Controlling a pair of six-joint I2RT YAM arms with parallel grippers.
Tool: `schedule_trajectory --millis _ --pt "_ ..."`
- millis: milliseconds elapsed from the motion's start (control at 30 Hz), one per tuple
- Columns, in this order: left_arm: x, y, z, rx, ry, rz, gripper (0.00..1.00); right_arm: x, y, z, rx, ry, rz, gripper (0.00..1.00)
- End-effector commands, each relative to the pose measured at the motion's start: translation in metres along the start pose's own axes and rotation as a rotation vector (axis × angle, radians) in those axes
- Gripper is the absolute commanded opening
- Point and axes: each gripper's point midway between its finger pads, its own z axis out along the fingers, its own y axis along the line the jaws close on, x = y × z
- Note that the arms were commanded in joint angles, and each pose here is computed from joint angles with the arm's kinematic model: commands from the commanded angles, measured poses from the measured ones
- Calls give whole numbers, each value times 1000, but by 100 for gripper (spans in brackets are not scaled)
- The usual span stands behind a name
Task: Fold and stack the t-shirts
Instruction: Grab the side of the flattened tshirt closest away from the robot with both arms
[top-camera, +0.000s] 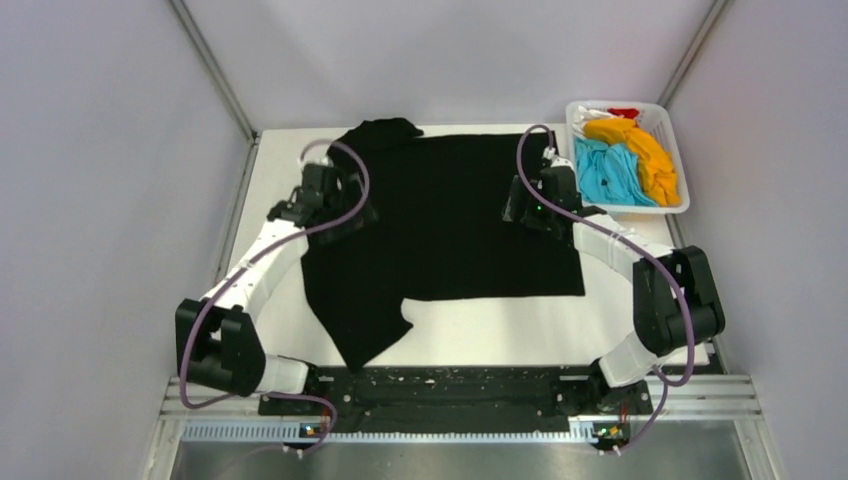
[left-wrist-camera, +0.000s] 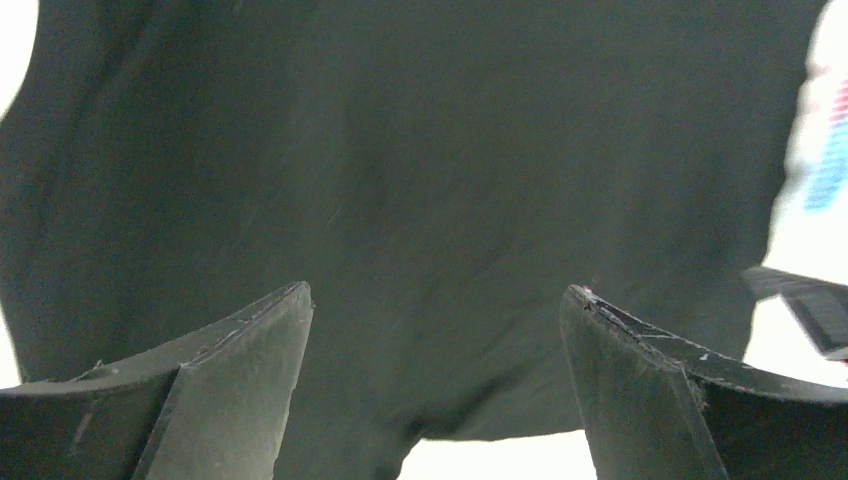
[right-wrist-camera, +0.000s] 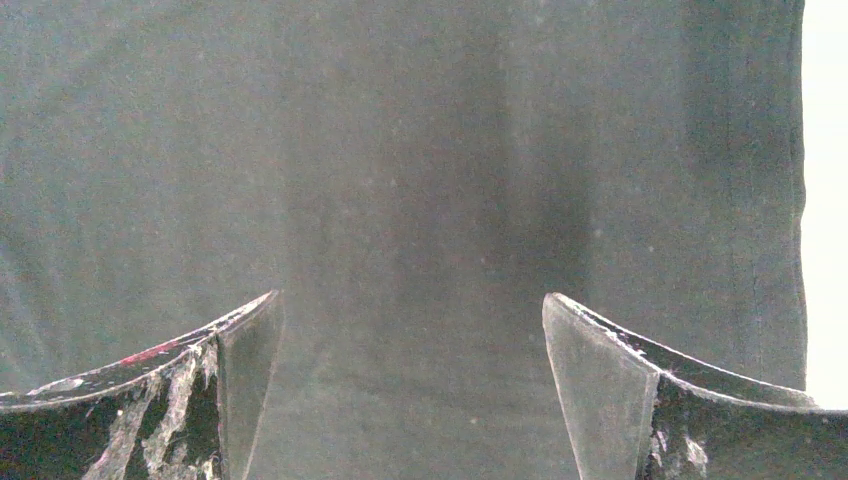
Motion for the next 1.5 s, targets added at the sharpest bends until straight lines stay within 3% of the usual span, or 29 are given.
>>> schedule_trajectory --millis 0,233,400,600,867,1467 --pt "114 92 -43 -381 240 -25 96 -15 14 -10 -57 -64 -36 99" --pt "208 101 -92 -245 277 -182 92 -8 15 -10 -78 -52 -40 99" --pt "255 114 -102 -232 386 -234 82 -7 11 -11 -63 -56 -38 99" --pt "263 126 -114 -333 454 -141 76 -6 10 -16 -59 -63 -33 99" --pt "285 121 -98 -308 524 -132 66 -4 4 -16 -34 -67 -31 99" --pt "289 133 -85 -409 546 -55 40 -6 -15 -26 59 -107 -14 99"
